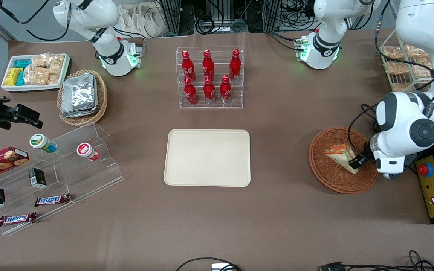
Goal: Place sandwich from basket to tray
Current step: 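Lower the left gripper around the sandwich's upright edge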
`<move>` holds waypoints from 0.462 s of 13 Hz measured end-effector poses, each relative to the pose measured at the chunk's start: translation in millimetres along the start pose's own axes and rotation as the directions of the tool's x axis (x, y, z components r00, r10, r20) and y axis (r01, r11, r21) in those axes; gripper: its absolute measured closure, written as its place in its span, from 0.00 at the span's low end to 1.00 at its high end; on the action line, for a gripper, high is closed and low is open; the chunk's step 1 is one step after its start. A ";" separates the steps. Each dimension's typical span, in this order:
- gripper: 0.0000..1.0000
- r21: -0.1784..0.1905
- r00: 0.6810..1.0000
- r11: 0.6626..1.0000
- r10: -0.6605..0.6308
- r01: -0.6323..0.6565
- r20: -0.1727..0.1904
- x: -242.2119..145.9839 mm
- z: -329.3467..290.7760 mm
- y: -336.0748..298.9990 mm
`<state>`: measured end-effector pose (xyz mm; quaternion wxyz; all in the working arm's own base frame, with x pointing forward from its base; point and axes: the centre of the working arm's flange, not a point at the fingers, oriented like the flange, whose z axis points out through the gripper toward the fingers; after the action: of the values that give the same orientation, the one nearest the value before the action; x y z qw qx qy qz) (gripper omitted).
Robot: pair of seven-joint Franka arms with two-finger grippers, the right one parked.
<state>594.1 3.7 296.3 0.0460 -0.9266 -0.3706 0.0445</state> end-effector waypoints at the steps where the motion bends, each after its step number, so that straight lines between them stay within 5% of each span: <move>1: 0.00 -0.010 1.000 1.000 -0.012 0.012 -0.007 -2.8 5.3 0.8; 6: 0.00 -0.052 0.999 0.998 -0.024 0.023 -0.025 -16.7 45.7 -1.5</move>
<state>575.8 -4.4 251.9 0.0273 -0.9235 -0.3819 0.0223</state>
